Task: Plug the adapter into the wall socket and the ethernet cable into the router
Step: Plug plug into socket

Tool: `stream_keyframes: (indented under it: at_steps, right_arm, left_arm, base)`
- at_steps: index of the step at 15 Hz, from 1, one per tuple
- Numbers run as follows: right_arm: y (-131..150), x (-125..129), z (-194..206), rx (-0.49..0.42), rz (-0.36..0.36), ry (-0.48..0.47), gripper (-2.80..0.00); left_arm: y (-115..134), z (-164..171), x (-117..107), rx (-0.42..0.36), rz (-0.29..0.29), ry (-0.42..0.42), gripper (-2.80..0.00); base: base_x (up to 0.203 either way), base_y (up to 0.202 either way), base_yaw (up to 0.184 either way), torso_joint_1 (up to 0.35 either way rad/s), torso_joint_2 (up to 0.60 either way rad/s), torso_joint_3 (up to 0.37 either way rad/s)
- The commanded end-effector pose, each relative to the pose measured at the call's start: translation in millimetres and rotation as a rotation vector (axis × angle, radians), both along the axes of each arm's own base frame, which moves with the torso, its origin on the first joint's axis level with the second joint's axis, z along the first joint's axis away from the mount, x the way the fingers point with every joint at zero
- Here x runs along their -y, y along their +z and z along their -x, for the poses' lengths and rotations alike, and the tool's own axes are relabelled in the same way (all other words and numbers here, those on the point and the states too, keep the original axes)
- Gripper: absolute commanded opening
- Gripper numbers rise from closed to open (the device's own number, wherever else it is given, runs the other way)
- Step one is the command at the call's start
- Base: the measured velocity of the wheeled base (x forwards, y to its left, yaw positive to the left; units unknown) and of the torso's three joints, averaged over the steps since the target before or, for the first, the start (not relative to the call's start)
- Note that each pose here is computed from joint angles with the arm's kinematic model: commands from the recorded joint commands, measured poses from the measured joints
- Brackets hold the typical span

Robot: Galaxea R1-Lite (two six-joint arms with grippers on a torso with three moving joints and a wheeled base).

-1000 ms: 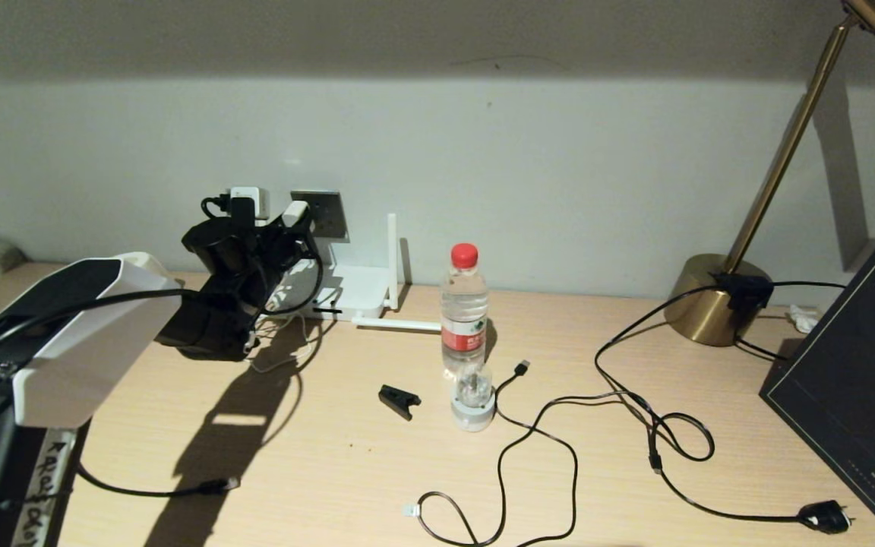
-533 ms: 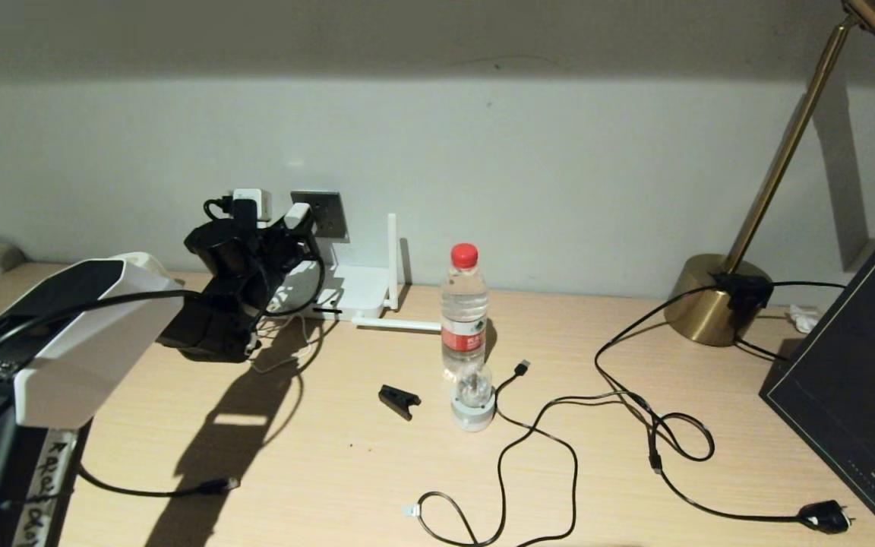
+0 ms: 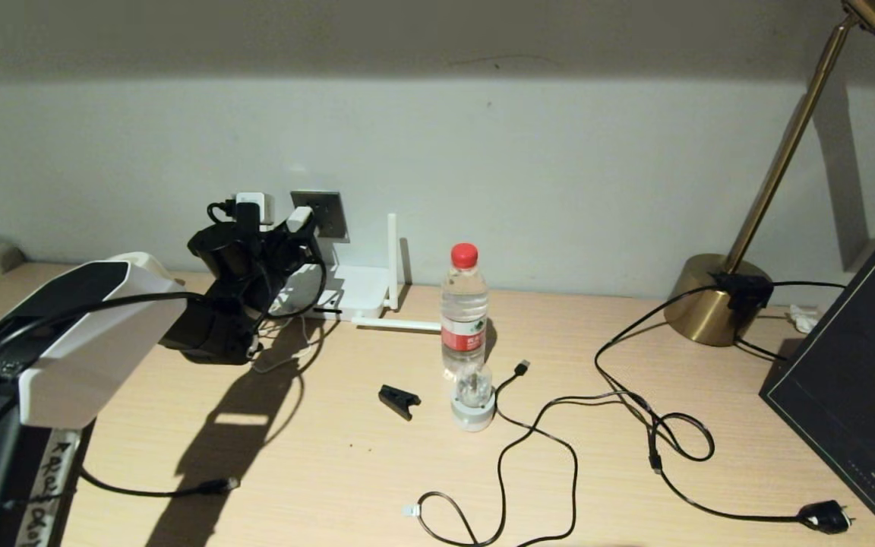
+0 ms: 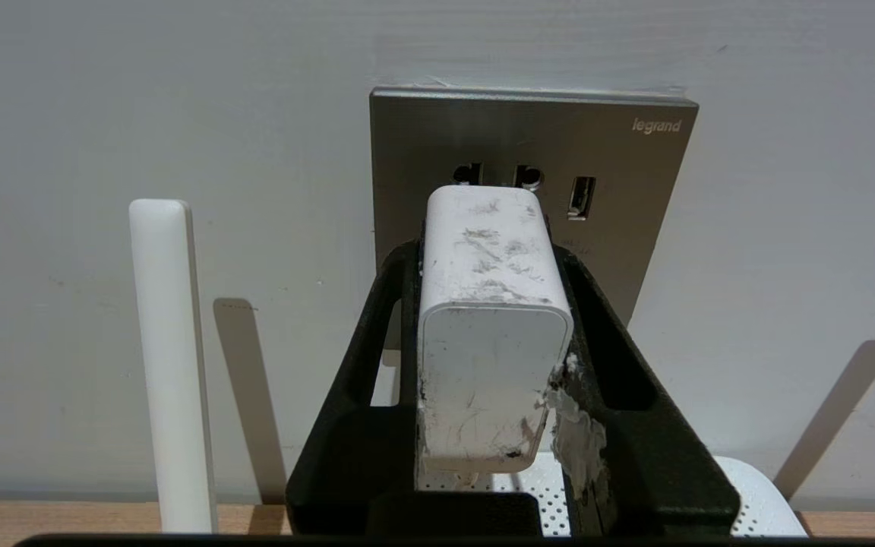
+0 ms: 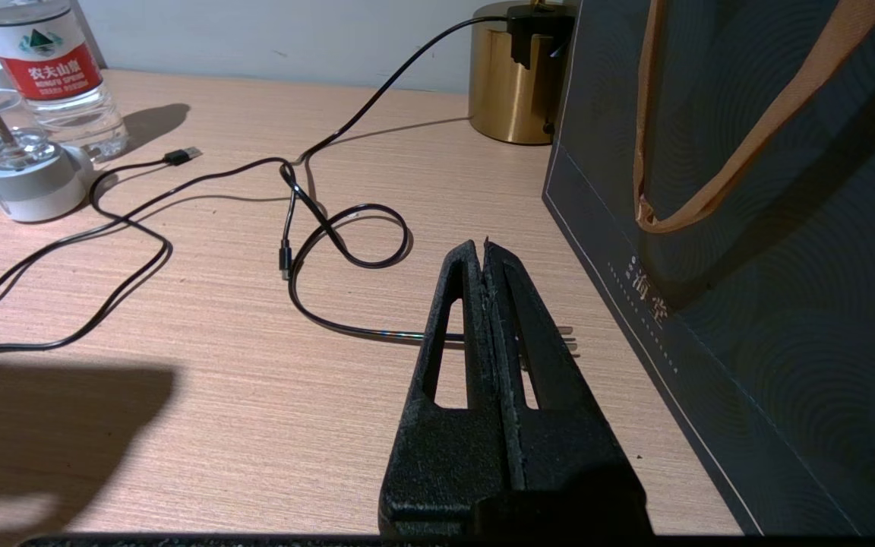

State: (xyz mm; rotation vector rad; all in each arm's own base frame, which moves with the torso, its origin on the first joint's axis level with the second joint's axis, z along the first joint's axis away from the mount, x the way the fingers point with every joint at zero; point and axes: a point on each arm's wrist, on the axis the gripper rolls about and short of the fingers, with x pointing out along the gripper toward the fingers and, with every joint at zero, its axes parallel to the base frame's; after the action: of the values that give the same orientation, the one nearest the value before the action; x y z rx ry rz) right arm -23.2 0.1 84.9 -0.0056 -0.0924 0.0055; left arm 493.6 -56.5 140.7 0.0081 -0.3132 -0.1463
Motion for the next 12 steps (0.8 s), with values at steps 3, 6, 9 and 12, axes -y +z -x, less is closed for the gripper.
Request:
stream_keyframes:
  at_steps: [3, 6, 9, 12]
  right_arm:
    - [-9.7, 0.0, -2.8, -0.034, 0.001, 0.000, -2.80]
    - [-9.7, 0.0, -2.9, -0.036, 0.001, 0.000, -2.80]
    - [-9.7, 0.0, -2.9, -0.036, 0.001, 0.000, -2.80]
    - [-9.7, 0.0, -2.9, -0.036, 0.001, 0.000, -2.80]
  left_arm:
    - [0.3, 0.3, 5.1, 0.006, 0.001, -0.009, -2.80]
    - [0.1, 0.6, 7.7, 0.004, -0.001, -0.014, -2.80]
    - [0.6, 0.7, 8.9, 0.006, 0.000, -0.016, -2.80]
    - [4.1, -0.7, 8.3, 0.018, 0.002, -0.013, -2.80]
  base:
    - [0.000, 0.000, 0.000, 0.000, 0.00, 0.000]
    - [0.000, 0.000, 0.000, 0.000, 0.00, 0.000]
    - [0.000, 0.000, 0.000, 0.000, 0.00, 0.000]
    - [0.000, 0.000, 0.000, 0.000, 0.00, 0.000]
